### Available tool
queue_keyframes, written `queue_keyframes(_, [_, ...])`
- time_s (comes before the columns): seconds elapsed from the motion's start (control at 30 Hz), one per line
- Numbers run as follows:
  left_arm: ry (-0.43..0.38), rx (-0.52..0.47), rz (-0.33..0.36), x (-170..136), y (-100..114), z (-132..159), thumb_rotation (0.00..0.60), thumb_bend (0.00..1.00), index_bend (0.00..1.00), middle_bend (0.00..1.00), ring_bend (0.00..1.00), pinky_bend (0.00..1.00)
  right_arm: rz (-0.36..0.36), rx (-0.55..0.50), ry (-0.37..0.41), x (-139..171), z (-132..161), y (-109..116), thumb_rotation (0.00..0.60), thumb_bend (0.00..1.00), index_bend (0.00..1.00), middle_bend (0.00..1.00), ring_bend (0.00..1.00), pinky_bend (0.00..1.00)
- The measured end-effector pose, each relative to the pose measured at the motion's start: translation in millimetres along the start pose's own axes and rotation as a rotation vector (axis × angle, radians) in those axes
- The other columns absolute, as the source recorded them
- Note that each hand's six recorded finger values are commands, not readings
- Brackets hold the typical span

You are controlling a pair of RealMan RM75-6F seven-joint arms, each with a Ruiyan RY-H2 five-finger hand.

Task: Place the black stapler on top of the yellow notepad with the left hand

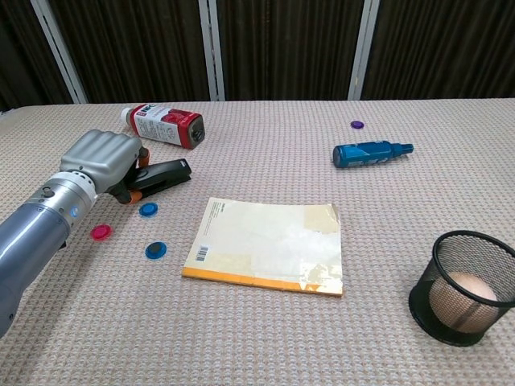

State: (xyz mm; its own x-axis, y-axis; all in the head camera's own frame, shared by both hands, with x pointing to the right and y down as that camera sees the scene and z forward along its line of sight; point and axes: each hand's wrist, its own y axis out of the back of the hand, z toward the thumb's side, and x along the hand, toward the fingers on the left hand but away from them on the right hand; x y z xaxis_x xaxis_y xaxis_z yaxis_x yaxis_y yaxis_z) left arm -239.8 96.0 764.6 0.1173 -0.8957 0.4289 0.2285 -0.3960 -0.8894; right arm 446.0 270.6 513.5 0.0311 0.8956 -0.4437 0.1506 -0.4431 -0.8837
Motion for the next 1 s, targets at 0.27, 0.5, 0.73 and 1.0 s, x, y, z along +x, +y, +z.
queue_keyframes(0.27, [0.006, -0.026, 0.038, -3.3, 7.7, -9.9, 0.6, 0.34, 0.6, 0.61, 0.53, 0.57, 0.009, 0.01, 0.0, -1.6, 1.7, -3.3, 0.6, 0.06, 0.0, 0.0, 0.0, 0.0])
queue_keyframes(0.5, [0.018, -0.047, 0.088, -9.4, 20.4, -27.5, 0.6, 0.34, 0.61, 0.61, 0.54, 0.57, 0.015, 0.017, -0.006, -2.9, 2.6, -6.1, 0.6, 0.06, 0.0, 0.0, 0.0, 0.0])
queue_keyframes(0.73, [0.024, -0.091, 0.151, -16.6, 39.7, -42.3, 0.6, 0.35, 0.62, 0.62, 0.55, 0.58, 0.021, 0.023, -0.01, -4.3, 3.9, -8.6, 0.6, 0.06, 0.0, 0.0, 0.0, 0.0])
queue_keyframes(1.0, [-0.019, -0.183, 0.215, -22.5, 58.7, -31.0, 0.6, 0.35, 0.62, 0.62, 0.55, 0.58, 0.025, 0.022, -0.009, -5.2, 4.3, -8.5, 0.6, 0.06, 0.0, 0.0, 0.0, 0.0])
